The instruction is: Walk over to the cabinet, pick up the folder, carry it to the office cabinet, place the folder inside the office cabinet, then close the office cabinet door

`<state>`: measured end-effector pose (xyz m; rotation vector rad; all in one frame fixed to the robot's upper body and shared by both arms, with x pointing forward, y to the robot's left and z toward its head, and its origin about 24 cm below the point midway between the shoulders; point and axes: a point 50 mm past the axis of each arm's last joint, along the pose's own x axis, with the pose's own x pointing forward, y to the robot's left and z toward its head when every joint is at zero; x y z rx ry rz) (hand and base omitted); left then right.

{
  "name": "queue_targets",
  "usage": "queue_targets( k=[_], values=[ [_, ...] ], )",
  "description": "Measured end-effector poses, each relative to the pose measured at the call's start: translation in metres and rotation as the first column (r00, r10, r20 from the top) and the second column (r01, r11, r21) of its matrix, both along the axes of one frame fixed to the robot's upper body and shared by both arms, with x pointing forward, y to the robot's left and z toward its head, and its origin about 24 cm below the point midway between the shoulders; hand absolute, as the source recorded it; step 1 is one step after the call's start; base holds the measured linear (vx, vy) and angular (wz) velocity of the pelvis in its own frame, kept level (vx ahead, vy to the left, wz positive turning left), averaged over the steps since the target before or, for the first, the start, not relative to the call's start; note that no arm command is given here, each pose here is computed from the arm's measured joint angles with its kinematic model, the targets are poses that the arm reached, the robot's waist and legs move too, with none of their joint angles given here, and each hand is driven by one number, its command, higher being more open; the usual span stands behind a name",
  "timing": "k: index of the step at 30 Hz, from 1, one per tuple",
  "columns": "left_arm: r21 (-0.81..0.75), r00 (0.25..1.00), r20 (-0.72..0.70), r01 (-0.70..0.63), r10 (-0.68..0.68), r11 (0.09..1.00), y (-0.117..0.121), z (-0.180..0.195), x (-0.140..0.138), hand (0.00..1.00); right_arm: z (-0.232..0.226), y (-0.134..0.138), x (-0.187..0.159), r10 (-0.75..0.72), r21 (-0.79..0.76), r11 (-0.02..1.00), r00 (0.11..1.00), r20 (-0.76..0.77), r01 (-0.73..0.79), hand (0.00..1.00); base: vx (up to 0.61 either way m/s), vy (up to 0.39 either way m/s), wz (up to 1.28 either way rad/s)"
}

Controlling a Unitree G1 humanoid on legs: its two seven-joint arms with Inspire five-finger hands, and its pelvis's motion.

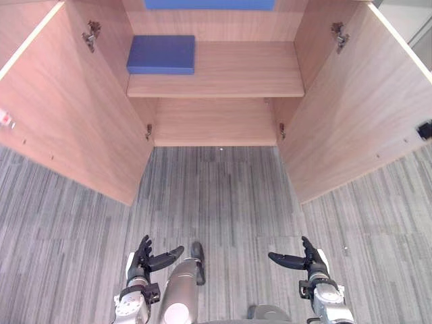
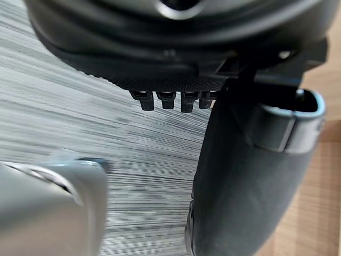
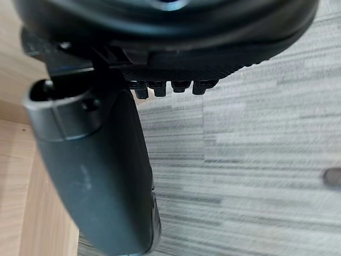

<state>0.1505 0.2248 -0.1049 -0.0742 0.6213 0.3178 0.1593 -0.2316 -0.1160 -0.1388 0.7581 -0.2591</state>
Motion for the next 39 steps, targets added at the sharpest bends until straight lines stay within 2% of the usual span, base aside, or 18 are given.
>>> queue_targets(
  k=[8, 11, 12, 17, 25, 30, 33, 36, 39],
  values=[
    [0.04, 1.0, -0.016, 0.024, -0.023, 0.999, 0.011, 0.0, 0.002, 1.0, -0.005, 0.012, 0.0, 0.057, 0.02, 0.998, 0.998, -0.028, -0.057, 1.0, 0.55, 0.005, 0.16],
    [0.045, 0.999, -0.043, 0.027, -0.025, 0.999, 0.015, -0.003, -0.005, 1.0, -0.011, 0.009, -0.018, 0.042, 0.017, 0.999, 0.997, -0.072, -0.04, 1.0, 0.48, -0.172, 0.4],
    [0.01, 0.997, -0.071, 0.015, -0.014, 1.0, 0.005, -0.01, -0.007, 1.0, -0.011, 0.001, -0.016, 0.036, -0.004, 0.999, 0.995, -0.092, -0.036, 1.0, 0.49, -0.187, 0.19],
    [-0.038, 0.997, -0.074, 0.028, -0.031, 0.999, -0.011, -0.014, -0.009, 1.0, -0.012, -0.001, -0.026, 0.003, 0.001, 1.0, 0.995, -0.102, -0.003, 1.0, 0.44, -0.205, 0.21],
    [-0.048, 0.999, -0.043, 0.028, -0.03, 0.998, -0.016, -0.009, -0.01, 1.0, -0.01, -0.005, -0.024, -0.064, 0.009, 0.998, 0.996, -0.067, 0.065, 1.0, 0.26, 0.049, -0.31],
    [0.002, 0.991, 0.131, 0.03, -0.03, 1.0, -0.006, 0.024, 0.011, 1.0, -0.015, -0.01, -0.045, -0.093, 0.003, 0.996, 0.989, -0.115, 0.094, 1.0, 0.15, 0.144, 0.04],
    [0.055, 0.965, 0.26, 0.023, -0.037, 0.998, 0.003, 0.053, 0.022, 1.0, -0.015, -0.009, -0.046, -0.094, 0.004, 0.995, 0.989, -0.116, 0.095, 1.0, 0.05, 0.032, 0.05],
    [0.097, 0.93, 0.366, 0.003, -0.038, 0.995, 0.008, 0.076, 0.025, 1.0, -0.016, -0.01, -0.048, -0.095, 0.003, 0.995, 0.988, -0.12, 0.096, 1.0, 0.0, 0.0, 0.02],
    [0.148, 0.909, 0.412, -0.003, -0.059, 0.989, 0.008, 0.092, 0.024, 1.0, -0.016, -0.009, -0.048, -0.093, 0.003, 0.996, 0.989, -0.118, 0.094, 1.0, -0.01, -0.005, 0.01]
  ],
)
